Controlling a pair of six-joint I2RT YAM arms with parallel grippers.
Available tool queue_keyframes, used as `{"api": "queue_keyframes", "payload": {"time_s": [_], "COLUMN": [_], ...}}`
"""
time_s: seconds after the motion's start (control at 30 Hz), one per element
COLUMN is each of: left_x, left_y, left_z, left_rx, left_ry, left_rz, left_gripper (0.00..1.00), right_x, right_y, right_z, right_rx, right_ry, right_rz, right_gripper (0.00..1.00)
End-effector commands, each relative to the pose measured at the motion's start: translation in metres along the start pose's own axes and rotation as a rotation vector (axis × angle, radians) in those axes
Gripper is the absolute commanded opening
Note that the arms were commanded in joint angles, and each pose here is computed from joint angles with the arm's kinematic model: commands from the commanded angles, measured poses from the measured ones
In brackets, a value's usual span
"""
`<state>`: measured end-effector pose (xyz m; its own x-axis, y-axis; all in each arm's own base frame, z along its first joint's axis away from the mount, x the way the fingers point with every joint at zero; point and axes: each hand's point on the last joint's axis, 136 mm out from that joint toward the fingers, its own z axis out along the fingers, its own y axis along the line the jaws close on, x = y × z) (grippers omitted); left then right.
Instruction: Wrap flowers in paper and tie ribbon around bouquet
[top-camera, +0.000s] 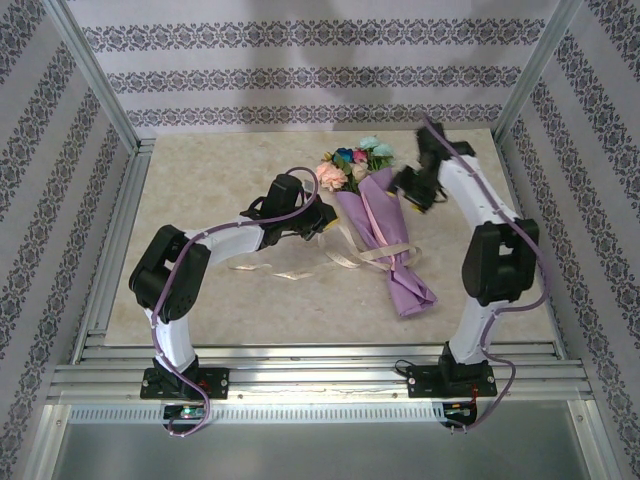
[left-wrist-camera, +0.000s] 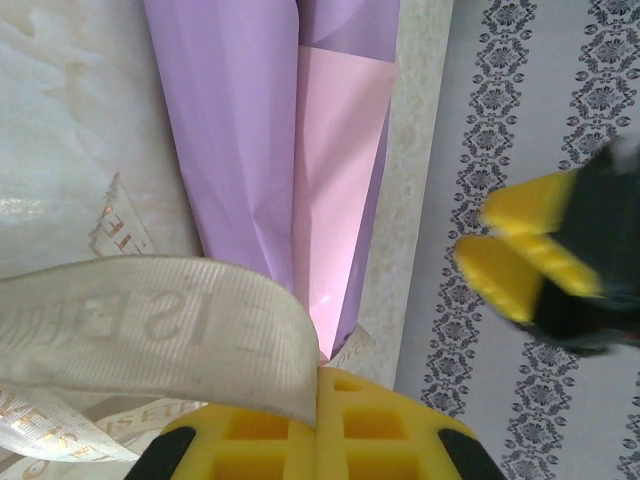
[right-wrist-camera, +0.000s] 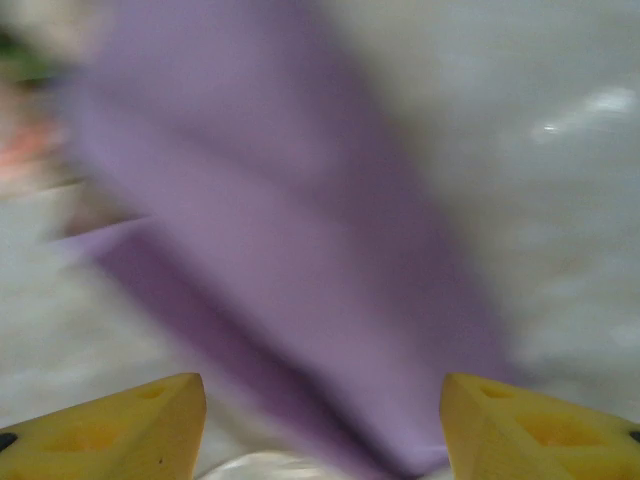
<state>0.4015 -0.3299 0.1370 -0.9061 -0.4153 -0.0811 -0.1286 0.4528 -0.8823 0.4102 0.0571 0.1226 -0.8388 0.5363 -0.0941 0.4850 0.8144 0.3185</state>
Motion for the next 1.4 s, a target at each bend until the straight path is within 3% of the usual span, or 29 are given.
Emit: {"api": "queue_keyframes", "payload": {"time_s": [0.0, 0.17, 0.33, 0.63, 0.87, 1.03, 1.13, 1.2, 1.37], "left_x": [-0.001, 0.01, 0.022, -0.002, -0.028, -0.044, -0.049, -0.053, -0.064], "left_y": [-0.022, -0.026, -0.039, -0.066, -0.07, -0.071, -0.062, -0.056, -0.047], "left_z": [-0.003, -0.006, -0.011, -0.031, -0.029, -0.032, -0.031, -0.031, -0.032], "left_rx": [0.046, 0.051, 0.087, 0.139, 0.153, 0.154, 0.131, 0.122, 0.122], "left_ry": [0.001, 0.048, 0.089, -0.008, -0.043, -0.065, -0.046, -0.032, -0.021], "left_rz": [-0.014, -0.037, -0.033, -0.069, -0.086, -0.108, -0.131, -0.15, -0.181], "left_gripper": [0.0, 0.0, 0.0, 0.0, 0.0, 0.0, 0.0, 0.0, 0.0], "right_x": [0.02, 0.031, 0.038, 0.037, 0.007, -0.003, 0.023, 0.059, 0.156], "right_y": [-0.022, -0.019, 0.02, 0.106, 0.117, 0.096, 0.083, 0.079, 0.1], "right_z": [0.019, 0.052, 0.071, 0.091, 0.089, 0.03, 0.004, -0.003, 0.003], "right_rx": [-0.022, -0.083, -0.172, -0.298, -0.228, -0.148, -0.107, -0.068, -0.037], "right_ry": [0.095, 0.176, 0.223, 0.243, 0.172, -0.061, -0.139, -0.156, -0.183], "right_rz": [-0.061, 0.003, 0.029, 0.056, 0.025, -0.011, -0.041, -0.095, -0.281], "right_gripper": [0.63, 0.63, 0.61, 0.6, 0.59, 0.55, 0.46, 0.41, 0.38]}}
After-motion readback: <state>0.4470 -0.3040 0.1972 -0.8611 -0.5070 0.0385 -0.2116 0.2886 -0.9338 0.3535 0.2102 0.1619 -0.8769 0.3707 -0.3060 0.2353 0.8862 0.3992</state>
